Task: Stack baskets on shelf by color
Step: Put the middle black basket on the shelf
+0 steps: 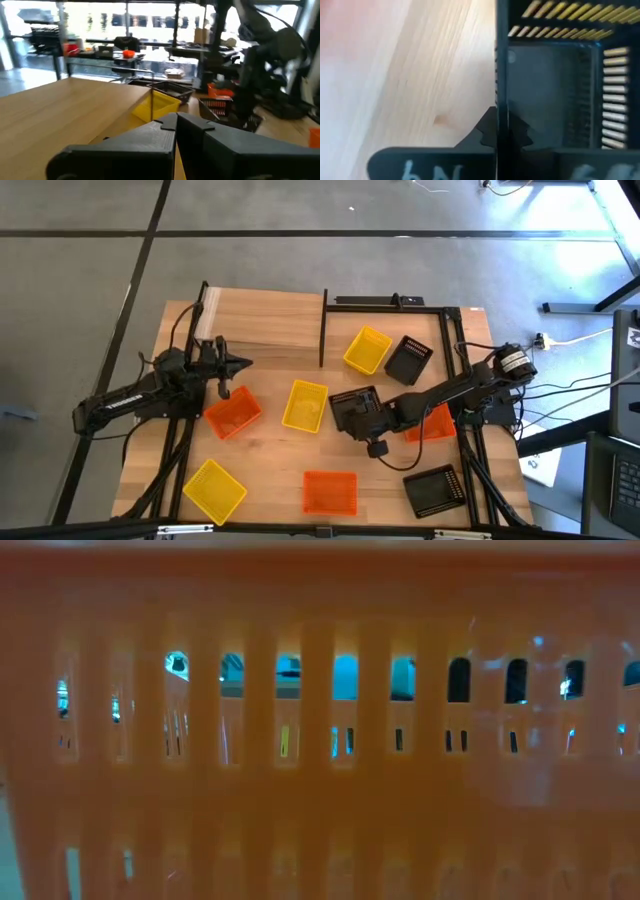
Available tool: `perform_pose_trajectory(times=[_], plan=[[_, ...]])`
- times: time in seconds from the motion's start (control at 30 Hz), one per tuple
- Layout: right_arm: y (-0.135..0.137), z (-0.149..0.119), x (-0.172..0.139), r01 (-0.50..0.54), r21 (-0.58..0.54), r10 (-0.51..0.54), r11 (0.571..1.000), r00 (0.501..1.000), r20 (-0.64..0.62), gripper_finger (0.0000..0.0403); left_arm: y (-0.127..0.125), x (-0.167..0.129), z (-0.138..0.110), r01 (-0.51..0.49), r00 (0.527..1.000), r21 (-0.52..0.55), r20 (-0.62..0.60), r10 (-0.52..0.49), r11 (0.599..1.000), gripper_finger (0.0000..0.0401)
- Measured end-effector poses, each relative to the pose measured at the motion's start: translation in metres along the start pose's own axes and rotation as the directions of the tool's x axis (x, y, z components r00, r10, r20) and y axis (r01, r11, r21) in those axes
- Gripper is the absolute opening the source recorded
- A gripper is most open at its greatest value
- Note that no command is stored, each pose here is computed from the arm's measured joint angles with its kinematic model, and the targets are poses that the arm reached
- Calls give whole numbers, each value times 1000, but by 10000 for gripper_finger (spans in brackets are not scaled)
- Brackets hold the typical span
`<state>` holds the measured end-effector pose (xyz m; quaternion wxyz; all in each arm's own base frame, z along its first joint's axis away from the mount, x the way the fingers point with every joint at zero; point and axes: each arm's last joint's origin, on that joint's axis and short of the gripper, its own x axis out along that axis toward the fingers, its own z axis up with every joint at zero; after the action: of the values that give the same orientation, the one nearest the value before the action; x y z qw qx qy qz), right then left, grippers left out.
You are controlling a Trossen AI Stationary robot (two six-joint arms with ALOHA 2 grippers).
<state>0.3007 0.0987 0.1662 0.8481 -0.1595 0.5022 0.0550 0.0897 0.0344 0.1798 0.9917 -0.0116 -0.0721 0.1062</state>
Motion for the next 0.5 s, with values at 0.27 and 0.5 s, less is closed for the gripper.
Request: perform_pose_trajectory(times=[0.27, 0.5], plan=[[-16, 45, -41, 142, -74, -142, 987, 990, -2, 1, -6, -3, 20, 134, 991, 13, -26, -134, 991, 0], [-36, 75, -71, 281, -168, -273, 945, 960, 70, 0, -8, -6, 39, 131, 984, -12, -117, -132, 991, 0]])
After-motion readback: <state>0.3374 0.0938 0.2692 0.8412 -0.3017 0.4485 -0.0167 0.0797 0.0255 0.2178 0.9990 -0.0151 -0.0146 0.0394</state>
